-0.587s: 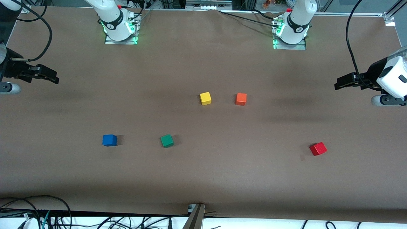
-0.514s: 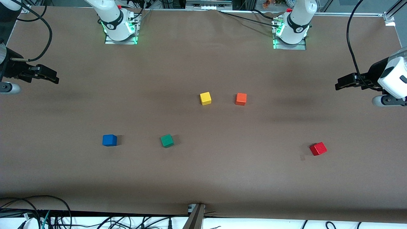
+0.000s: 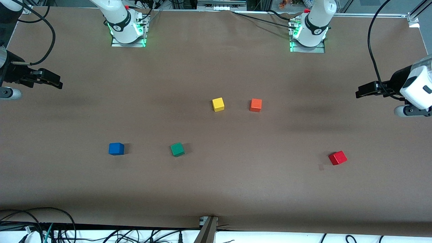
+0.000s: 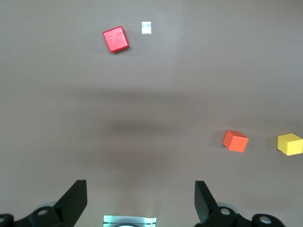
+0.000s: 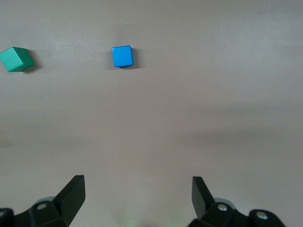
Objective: Pass red block to right arm, stack on blue
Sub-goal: 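Move the left gripper toward the red cube, then lower the open left gripper around the red cube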
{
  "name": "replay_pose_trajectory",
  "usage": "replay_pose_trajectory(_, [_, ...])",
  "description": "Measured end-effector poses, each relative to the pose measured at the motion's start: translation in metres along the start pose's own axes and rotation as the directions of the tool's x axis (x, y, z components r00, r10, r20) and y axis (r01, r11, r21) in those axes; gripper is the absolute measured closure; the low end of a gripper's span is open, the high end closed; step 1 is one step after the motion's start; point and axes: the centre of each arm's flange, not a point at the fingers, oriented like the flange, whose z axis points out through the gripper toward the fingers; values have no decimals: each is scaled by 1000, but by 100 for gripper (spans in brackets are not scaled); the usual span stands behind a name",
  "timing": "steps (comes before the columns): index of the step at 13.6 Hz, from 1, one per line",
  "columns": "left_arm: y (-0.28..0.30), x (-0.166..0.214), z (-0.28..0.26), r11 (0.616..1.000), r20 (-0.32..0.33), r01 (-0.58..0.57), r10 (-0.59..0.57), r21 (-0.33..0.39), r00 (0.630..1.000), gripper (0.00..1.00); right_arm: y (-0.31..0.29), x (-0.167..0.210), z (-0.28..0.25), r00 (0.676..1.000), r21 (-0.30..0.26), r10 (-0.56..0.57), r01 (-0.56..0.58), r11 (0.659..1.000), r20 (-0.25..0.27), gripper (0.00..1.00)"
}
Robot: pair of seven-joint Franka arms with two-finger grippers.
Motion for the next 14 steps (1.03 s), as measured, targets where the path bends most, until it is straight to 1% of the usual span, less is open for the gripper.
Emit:
replay_pose_trajectory(1, [-7, 11, 10, 1000, -3, 14, -14, 1, 1000, 0, 0, 0, 0, 1000, 0, 0, 0, 1000, 0, 0])
replay_pose_trajectory(4, [-30, 55, 50, 998, -38, 57, -56, 20, 998, 0, 0, 0, 0, 1000, 0, 0, 0, 1000, 0, 0])
replay_pose_trajectory(7, [-50, 104, 113, 996, -61, 89, -88, 25, 994, 0, 0, 0, 0, 1000, 0, 0, 0, 1000, 0, 0])
replay_pose_trajectory(9, [-67, 131, 160, 993, -62, 114, -112, 28, 992, 0, 0, 0, 0, 1000, 0, 0, 0, 1000, 0, 0])
replay_pose_trajectory(11, [-77, 149, 200, 989, -57, 142, -140, 32, 989, 0, 0, 0, 0, 1000, 0, 0, 0, 1000, 0, 0])
replay_pose_trajectory(14, [-76, 166, 241, 976, -77, 214, -211, 30, 974, 0, 0, 0, 0, 1000, 0, 0, 0, 1000, 0, 0])
